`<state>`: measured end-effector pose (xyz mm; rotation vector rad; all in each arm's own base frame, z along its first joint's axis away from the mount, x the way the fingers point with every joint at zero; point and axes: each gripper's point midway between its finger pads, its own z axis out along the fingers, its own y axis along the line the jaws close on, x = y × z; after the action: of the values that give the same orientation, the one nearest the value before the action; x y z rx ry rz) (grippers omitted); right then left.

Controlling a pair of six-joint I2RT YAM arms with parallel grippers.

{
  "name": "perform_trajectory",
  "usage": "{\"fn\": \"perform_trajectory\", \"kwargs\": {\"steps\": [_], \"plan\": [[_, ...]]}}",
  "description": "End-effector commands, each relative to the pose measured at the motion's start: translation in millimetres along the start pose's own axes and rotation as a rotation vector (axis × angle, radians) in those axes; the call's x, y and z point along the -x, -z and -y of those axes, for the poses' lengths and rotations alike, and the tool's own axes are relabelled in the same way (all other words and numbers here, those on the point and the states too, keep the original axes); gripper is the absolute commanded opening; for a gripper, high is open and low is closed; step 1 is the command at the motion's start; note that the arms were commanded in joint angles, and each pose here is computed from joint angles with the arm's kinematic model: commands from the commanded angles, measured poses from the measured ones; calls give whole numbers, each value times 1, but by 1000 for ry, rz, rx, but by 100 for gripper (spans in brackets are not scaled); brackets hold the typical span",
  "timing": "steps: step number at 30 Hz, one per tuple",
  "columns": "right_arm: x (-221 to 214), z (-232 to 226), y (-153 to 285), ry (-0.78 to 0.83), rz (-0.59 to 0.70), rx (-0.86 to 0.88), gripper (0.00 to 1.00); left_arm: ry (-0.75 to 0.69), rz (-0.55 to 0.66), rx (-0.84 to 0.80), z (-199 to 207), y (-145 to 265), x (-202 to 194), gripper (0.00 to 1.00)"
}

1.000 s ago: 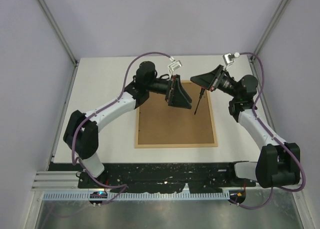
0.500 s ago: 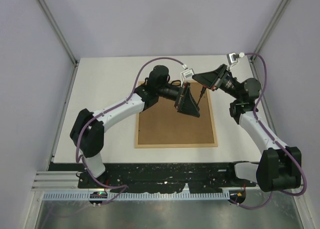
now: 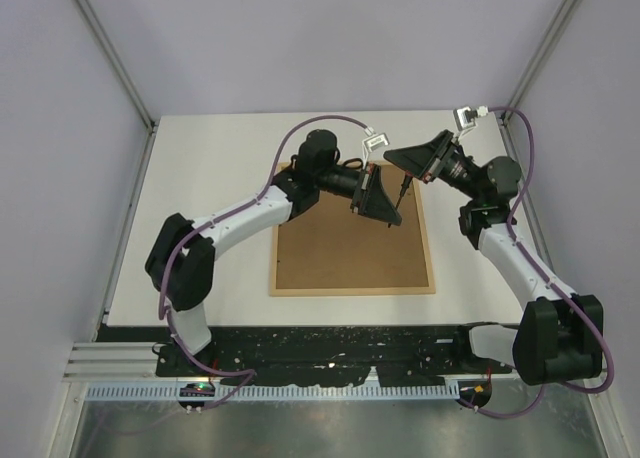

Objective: Take the photo out of the frame
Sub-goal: Adjust the screwdriver.

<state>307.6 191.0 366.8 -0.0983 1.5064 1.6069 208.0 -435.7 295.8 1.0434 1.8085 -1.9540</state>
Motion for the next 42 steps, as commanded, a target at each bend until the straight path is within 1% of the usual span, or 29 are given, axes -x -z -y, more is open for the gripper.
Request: {"fn": "perform_trajectory", "kwargs": {"steps": [1,2,3,4,5,6,7,8,9,10,11,12,13,14,15,16,17,18,20,27,31,35,39,42], "plan": [[6,-15,0,87,-10,22,8,-86,-15,-33,17,-1,11,0],[2,-18,0,64,-77,2,11,-96,-35,-11,13,2,6,0],[7,-16,0,158,-106,-7,20,-99,-55,24,9,8,1,0],[2,-18,3,102,-192,-57,25,-96,-73,60,5,16,-5,0],[7,-16,7,234,-218,-61,32,-120,-84,96,1,25,-8,0],[2,-20,14,305,-284,-59,37,-139,-93,130,-3,34,-10,0],[-2,-17,21,301,-315,-85,44,-162,-112,161,-7,45,-13,0],[-8,-21,29,278,-361,-120,48,-196,-138,185,-10,52,-16,0],[-10,-19,34,379,-390,-109,55,-199,-181,222,-14,62,-22,0],[-17,-23,41,420,-445,-106,57,-218,-245,239,-18,68,-31,0],[-27,-25,49,372,-484,-128,60,-214,-301,248,-22,73,-39,0],[-26,-26,51,450,-507,-110,62,-216,-348,253,-23,77,-46,0],[-34,-27,58,412,-543,-121,65,-208,-376,254,-26,79,-50,0],[-34,-28,57,468,-560,-94,66,-202,-399,251,-23,82,-55,0],[-41,-28,62,438,-585,-104,68,-208,-414,249,-24,83,-58,0],[-44,-24,61,479,-611,-90,68,-218,-424,248,-24,84,-61,0],[-51,-22,65,461,-638,-99,68,-224,-439,247,-23,84,-64,0],[-57,-15,65,489,-672,-102,69,-235,-454,248,-23,85,-67,0],[-64,-5,68,489,-709,-116,69,-241,-483,241,-17,84,-72,0],[-85,5,64,459,-776,-71,70,-223,-494,208,-7,78,-79,0],[-105,12,61,426,-821,-40,70,-228,-503,200,-4,72,-82,0],[-130,9,55,383,-880,13,65,-223,-514,196,-2,68,-85,0],[-141,1,52,377,-898,59,57,-222,-511,197,-3,66,-86,0],[-143,-3,52,365,-894,82,49,-222,-506,195,-2,66,-86,0]]}}
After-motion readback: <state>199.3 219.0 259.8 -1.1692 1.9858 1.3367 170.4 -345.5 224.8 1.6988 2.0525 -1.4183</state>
